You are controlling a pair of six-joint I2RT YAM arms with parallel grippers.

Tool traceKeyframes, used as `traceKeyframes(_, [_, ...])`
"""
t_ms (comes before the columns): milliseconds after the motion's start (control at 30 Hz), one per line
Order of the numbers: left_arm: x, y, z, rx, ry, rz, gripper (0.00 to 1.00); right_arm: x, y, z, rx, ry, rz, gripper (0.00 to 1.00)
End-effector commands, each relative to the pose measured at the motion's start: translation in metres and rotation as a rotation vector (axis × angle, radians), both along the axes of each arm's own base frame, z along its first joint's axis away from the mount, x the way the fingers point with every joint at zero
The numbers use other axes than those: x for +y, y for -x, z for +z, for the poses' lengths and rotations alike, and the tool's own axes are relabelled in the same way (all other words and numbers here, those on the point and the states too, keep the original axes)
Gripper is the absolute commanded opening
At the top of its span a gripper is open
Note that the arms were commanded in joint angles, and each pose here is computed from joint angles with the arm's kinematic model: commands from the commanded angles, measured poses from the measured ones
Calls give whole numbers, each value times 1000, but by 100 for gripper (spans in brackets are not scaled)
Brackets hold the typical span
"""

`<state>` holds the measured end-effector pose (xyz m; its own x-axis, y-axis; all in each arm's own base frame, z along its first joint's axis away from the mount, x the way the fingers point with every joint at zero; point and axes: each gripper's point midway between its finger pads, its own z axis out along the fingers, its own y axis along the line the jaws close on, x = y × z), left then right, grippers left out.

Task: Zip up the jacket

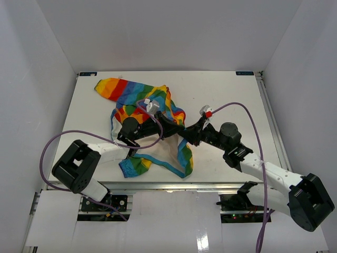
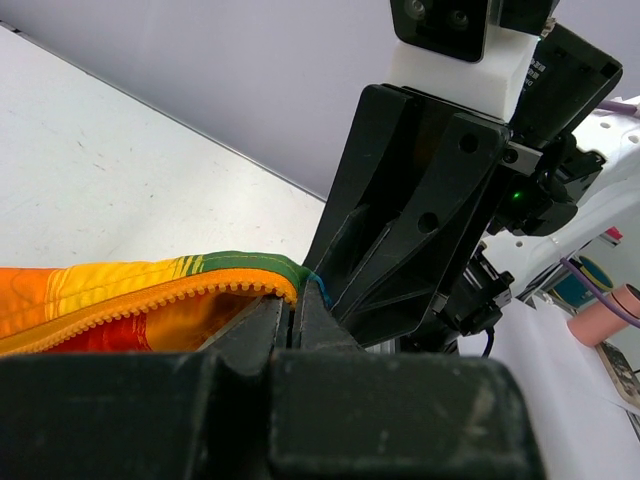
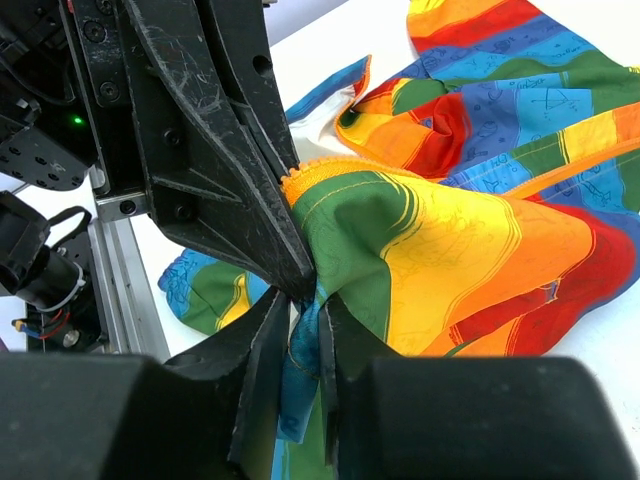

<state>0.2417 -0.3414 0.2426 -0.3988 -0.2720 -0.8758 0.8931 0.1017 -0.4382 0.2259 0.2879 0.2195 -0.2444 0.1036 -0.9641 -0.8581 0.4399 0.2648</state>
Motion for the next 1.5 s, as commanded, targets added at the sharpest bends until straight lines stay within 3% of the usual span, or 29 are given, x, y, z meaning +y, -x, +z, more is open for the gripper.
traceKeyframes(0, [0, 7, 5, -28, 17, -29, 0, 4, -2, 7, -33, -28, 10, 21])
traceKeyframes(167, [-2, 6, 5, -33, 12, -33, 0, 6, -1, 4, -26, -24, 24, 8])
traceKeyframes(300, [-1, -1, 4, -25, -12, -8, 44, 2, -2, 5, -46, -24, 10, 8])
traceKeyframes(400, [10, -16, 13, -18, -13, 81, 59, 0, 0, 2, -63, -14, 11, 8])
traceKeyframes(600, [33, -41, 29, -1, -82, 240, 60, -2, 2, 0, -76, -15, 7, 8])
traceKeyframes(833, [51, -30, 1, 18, -187, 296, 53, -7, 3, 8, -98, -37, -12, 8])
traceKeyframes(933, [54, -20, -7, 16, -204, 269, 47, -8, 3, 10, -102, -39, -17, 8])
traceKeyframes(1033, [54, -17, -15, 48, -218, 257, 30, -8, 3, 12, -99, -44, -17, 8])
traceKeyframes(1100, [53, -15, -22, 69, -225, 244, 25, -8, 3, 11, -95, -45, -18, 8])
traceKeyframes(1133, [53, -14, -25, 76, -227, 240, 25, -8, 3, 12, -95, -46, -18, 8])
traceKeyframes(1233, [51, -4, -31, 83, -217, 197, 39, -9, 3, 13, -90, -51, -24, 8])
traceKeyframes(1467, [39, 16, -36, 84, -170, 52, 48, -10, 3, 14, -90, -54, -30, 8])
